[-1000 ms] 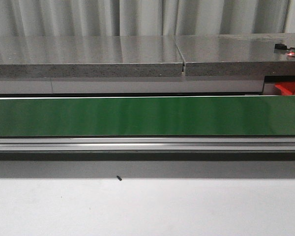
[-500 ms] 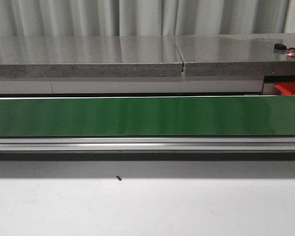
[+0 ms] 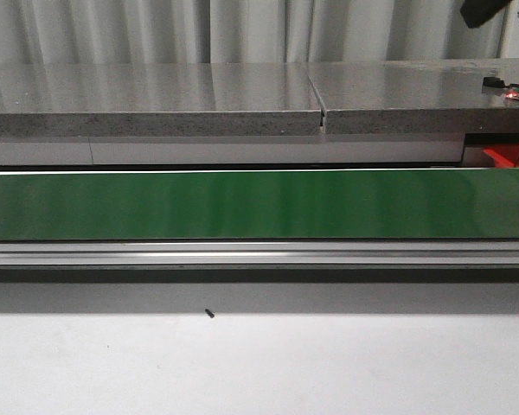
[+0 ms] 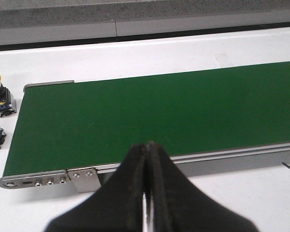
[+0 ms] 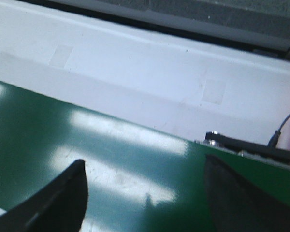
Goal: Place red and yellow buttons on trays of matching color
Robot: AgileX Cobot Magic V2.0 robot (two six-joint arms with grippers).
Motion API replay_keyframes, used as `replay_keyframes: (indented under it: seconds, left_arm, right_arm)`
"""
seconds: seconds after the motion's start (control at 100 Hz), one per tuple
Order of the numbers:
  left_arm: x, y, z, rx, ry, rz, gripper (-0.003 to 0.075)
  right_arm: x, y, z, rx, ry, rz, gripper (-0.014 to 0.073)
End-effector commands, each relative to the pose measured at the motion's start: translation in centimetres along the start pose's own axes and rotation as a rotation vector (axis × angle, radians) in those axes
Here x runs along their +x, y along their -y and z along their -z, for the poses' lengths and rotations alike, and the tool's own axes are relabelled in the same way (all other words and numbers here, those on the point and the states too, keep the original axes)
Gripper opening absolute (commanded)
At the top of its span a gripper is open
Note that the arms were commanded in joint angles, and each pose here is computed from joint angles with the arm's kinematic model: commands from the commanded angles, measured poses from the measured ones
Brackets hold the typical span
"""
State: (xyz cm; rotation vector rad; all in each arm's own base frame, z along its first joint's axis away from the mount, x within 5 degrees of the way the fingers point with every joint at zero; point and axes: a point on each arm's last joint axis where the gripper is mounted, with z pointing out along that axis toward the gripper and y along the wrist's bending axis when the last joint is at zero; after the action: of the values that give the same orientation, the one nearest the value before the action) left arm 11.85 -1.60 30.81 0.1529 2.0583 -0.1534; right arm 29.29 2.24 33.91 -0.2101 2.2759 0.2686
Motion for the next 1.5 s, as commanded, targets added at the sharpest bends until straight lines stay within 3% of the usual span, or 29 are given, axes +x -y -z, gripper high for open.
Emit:
replay_keyframes:
  seconds: [0.0,0.3,0.4,0.63,0.98,1.07,1.24,1.29,1.36,1.49]
  left_arm:
    - [-1.5,0.0,0.5,-0.003,0.1,0.021,-0.002]
    - [-1.5,0.0,0.5,-0.003,0.1,0.021,-0.002]
    - [-1.5,0.0,0.5,-0.003,0.1,0.021,-0.002]
    - [-1.5,0.1,0.5,-0.003,0.1,0.022,-0.002]
    - [-1.5,0.1,0.5,-0.003,0.1,0.022,-0.0003]
    - [-1.4,0.1,0.5,-0.002,0.099,0.022,0.0105]
    - [-1.5,0.0,0.5,-0.007,0.099,0.014,0.051]
    - [-1.5,0.0,0.5,-0.007,0.099,0.014,0.0599]
    - [-1.4,0.1,0.5,-0.003,0.094,0.018,0.0657]
    - [-1.4,0.1,0.5,-0.001,0.091,0.02,0.0659]
  right_arm:
    - [0.4,-0.6,2.9,0.038,0.133,0.017,0.051]
    - [6.2,-1.8,6.7,0.066,0.162,0.051,0.0472]
    - [6.9,-2.2,8.0,0.071,0.202,0.06,0.0342]
    - [6.9,-2.4,9.0,0.077,0.245,0.068,-0.0067]
    - [6.9,-2.4,8.9,0.075,0.239,0.066,-0.0068]
    - [6.9,-2.4,8.9,0.075,0.239,0.066,-0.0068]
    - [6.9,-2.4,8.9,0.075,0.239,0.066,-0.0068]
    - [6.9,-2.4,8.9,0.075,0.239,0.066,-0.0068]
    - [6.9,-2.4,8.9,0.075,0.239,0.066,-0.0068]
    - [6.9,-2.4,8.9,0.075,0.239,0.066,-0.0068]
